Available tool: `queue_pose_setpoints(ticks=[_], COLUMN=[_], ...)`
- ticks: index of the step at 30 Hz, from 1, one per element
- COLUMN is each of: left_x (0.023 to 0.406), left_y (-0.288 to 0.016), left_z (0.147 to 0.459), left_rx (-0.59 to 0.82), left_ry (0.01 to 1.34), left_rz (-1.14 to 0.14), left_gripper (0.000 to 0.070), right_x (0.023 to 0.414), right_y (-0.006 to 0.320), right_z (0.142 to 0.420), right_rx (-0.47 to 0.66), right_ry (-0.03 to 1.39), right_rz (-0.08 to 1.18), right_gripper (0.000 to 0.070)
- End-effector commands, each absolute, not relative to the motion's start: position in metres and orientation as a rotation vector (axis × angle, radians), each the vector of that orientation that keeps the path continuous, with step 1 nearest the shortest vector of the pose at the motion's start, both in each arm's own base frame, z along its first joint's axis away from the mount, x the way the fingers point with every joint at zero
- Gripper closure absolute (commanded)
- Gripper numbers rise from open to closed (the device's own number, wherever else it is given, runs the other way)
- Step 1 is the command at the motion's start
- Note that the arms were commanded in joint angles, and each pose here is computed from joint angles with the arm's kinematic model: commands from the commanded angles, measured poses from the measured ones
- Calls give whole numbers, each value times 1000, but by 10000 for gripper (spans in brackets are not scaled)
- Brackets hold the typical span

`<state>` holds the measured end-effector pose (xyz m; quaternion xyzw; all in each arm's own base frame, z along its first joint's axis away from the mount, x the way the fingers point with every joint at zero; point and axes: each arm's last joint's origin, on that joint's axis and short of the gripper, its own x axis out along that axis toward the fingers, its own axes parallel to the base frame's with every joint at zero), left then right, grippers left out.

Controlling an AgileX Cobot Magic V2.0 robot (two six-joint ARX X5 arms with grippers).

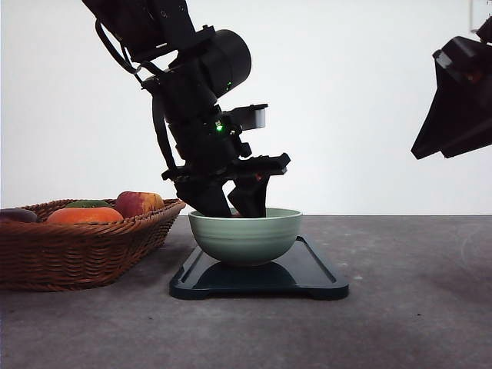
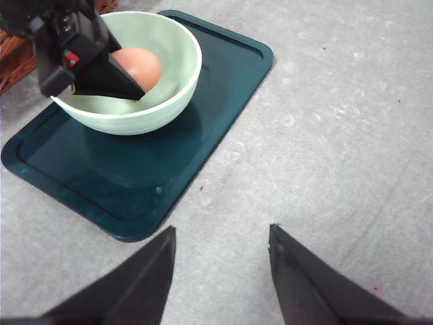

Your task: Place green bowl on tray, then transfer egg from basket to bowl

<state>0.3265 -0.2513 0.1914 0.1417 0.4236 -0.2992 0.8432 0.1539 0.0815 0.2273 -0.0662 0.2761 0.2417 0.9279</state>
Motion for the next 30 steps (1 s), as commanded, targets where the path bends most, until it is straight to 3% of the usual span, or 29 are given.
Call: queue_pose_setpoints(ticks=[1,15,20,30], left_x=[331,333,333,340], left_y=[-256,-258,-259,-263], left_z=[191,177,179,218], left_rx=[294,285,275,271], left_ry=[875,916,916,951], left_rz=[-633,-620,-616,-602], left_gripper=[473,463,350,345], right_x=[155,155,155,155], right_y=[83,83,83,83], right_z=[229,229,229,229], right_rx=[-142,-142,-142,-142], right_ry=[556,556,556,556], right_rz=[502,502,502,502], right_gripper=[426,426,426,426])
